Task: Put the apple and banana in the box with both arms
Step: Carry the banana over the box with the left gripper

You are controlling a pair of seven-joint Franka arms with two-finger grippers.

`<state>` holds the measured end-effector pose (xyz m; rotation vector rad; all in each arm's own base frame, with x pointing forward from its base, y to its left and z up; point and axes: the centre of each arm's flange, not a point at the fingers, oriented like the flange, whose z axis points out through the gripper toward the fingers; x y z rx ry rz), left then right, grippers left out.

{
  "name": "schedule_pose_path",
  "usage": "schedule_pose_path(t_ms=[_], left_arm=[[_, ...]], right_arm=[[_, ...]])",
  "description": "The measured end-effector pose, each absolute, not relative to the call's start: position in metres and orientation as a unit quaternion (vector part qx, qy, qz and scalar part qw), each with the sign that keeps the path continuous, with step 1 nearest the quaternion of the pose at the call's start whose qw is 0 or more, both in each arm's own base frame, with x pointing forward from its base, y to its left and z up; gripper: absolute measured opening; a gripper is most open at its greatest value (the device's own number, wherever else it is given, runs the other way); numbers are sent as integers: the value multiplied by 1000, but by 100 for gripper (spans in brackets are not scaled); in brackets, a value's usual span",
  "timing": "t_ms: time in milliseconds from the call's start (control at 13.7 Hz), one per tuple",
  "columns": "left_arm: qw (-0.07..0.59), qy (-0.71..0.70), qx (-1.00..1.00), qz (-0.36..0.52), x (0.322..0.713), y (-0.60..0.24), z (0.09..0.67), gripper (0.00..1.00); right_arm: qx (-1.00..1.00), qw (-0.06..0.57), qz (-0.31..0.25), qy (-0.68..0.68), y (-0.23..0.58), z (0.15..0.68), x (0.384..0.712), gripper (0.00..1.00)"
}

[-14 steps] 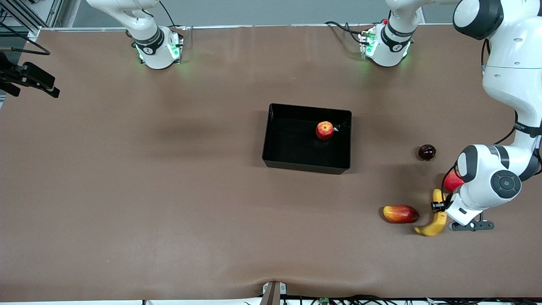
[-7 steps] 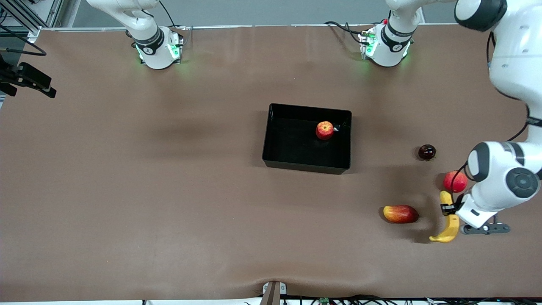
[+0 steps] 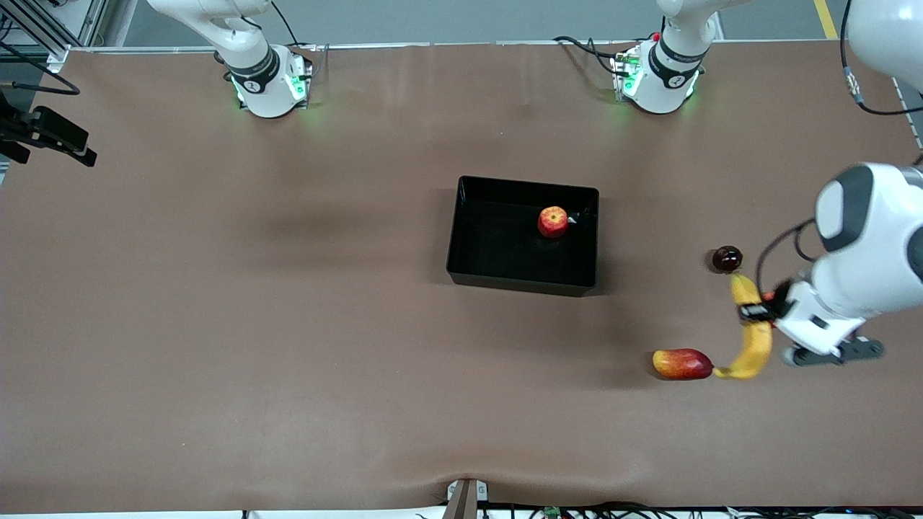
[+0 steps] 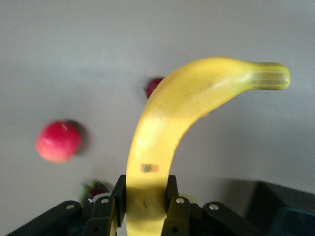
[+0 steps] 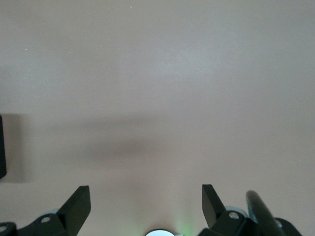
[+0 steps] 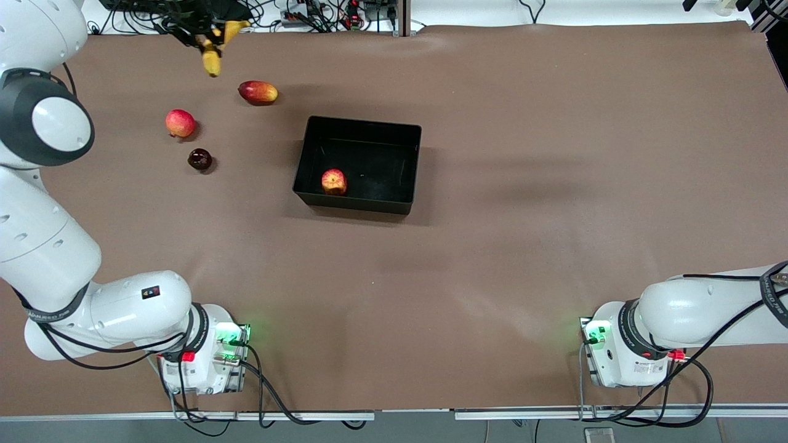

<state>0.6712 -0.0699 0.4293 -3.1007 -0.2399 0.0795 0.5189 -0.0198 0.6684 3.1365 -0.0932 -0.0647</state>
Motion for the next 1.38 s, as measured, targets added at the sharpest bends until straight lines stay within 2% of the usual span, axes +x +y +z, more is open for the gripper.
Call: schedule_pose_path(t_ms=[510,874,1165,1383], left_arm=[[10,-177,-982,64,574,-290,422,35],[34,-234,-968,83,486,-421,383,35],[71,-242,-963,91,453,-461,324,35],[81,-250,-961,86,445,-475,277,35]], right_arm=[[999,1,-21,-31,-22,668,519,100],[999,1,-21,-33,-23,668,519,100],[999,1,-21,-33,-23,668,519,100],[999,1,-21,-33,-23,668,519,100]])
